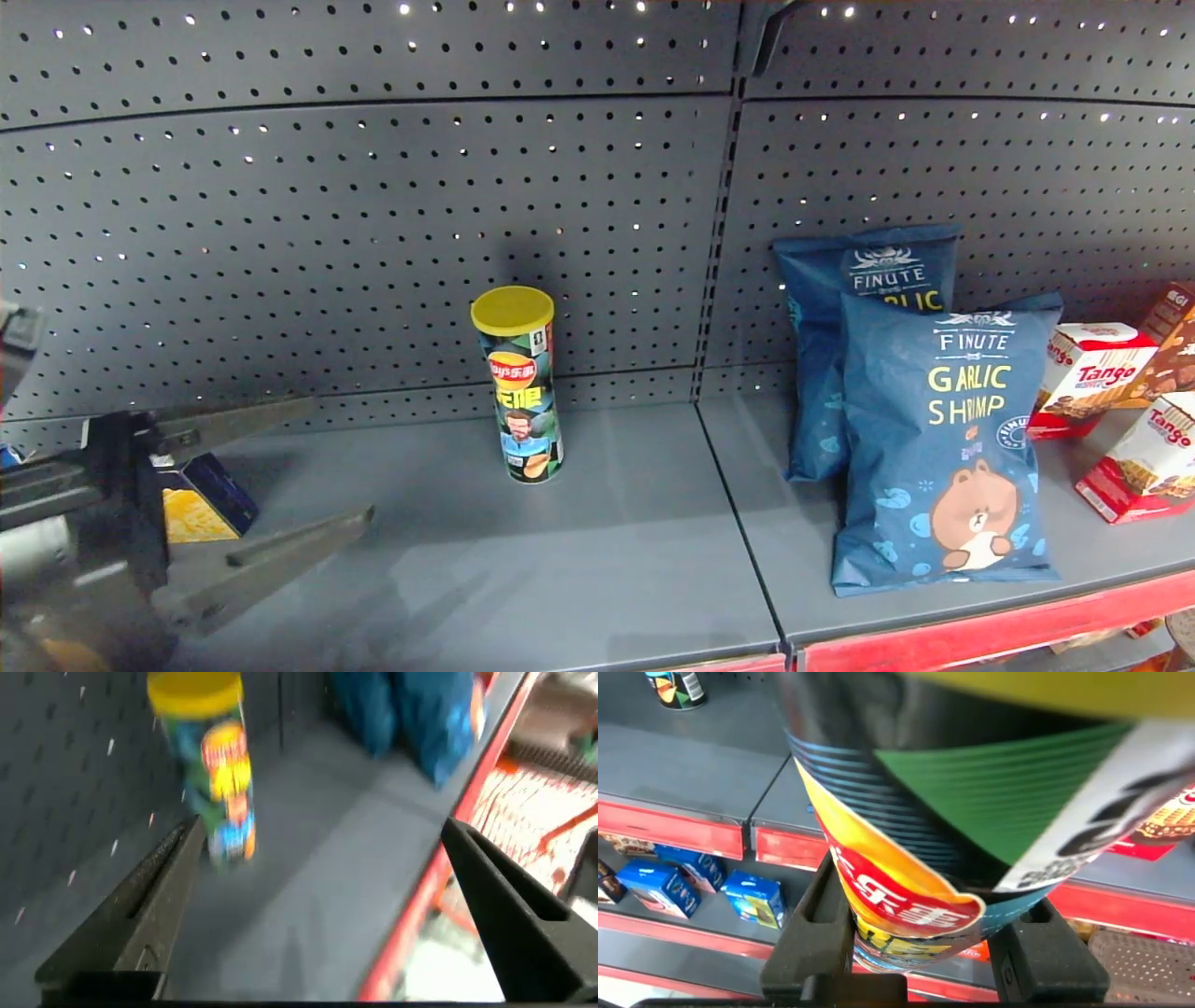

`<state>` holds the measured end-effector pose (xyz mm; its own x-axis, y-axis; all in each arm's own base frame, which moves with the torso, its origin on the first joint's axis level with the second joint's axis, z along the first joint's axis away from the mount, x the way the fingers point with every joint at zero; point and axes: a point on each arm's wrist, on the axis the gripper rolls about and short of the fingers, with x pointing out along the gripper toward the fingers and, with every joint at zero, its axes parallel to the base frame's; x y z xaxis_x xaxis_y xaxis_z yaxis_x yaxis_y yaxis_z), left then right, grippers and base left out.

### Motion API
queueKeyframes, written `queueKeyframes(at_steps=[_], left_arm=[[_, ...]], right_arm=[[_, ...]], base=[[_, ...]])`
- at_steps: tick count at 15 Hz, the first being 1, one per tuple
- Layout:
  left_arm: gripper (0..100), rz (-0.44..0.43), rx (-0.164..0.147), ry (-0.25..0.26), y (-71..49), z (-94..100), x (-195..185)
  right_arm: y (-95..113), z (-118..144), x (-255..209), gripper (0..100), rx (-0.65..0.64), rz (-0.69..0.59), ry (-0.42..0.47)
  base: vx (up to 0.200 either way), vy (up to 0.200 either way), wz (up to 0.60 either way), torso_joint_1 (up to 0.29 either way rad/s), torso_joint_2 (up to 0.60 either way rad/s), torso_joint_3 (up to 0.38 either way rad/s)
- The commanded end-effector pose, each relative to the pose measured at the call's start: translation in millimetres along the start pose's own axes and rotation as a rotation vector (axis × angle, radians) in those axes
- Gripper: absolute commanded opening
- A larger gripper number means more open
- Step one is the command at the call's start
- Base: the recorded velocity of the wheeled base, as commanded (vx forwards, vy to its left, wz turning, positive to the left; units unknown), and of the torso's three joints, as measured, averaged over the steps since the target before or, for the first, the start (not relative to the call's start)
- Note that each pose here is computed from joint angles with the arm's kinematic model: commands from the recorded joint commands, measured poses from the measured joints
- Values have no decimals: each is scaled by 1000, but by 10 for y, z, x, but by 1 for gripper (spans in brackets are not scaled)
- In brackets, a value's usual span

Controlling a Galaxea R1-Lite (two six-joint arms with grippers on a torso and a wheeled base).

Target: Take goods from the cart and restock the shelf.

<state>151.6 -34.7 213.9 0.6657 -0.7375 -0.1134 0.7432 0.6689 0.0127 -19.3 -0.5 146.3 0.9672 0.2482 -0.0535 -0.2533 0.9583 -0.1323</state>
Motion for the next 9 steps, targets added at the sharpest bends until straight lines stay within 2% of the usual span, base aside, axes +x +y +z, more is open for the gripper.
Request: queueKeyframes(at_steps=[1, 2, 5, 6, 7, 9], left_arm=[[100, -50, -80, 20, 408, -158, 501], [100, -67, -75, 10, 477, -186, 590], [100, -121, -87, 40, 618, -377, 797], [100, -155, -82, 27, 660, -410, 842], [100, -164, -76, 14, 751, -466, 868], [100, -184, -66, -4, 844, -519, 916]], right_arm=[[0, -1, 1, 0, 0, 2, 0], [0, -1, 1, 0, 0, 2, 0], [0, 7, -2, 0, 0, 2, -3], [-1, 11, -3, 0, 0, 0, -5], [-1, 14, -2, 0, 2, 0, -3], [-4, 28, 5, 0, 7, 0, 0]], base=[[0, 0, 0, 0, 0, 0], [0, 0, 0, 0, 0, 0], [0, 0, 0, 0, 0, 0], [0, 0, 0, 0, 0, 0], [0, 0, 0, 0, 0, 0], [0, 0, 0, 0, 0, 0]])
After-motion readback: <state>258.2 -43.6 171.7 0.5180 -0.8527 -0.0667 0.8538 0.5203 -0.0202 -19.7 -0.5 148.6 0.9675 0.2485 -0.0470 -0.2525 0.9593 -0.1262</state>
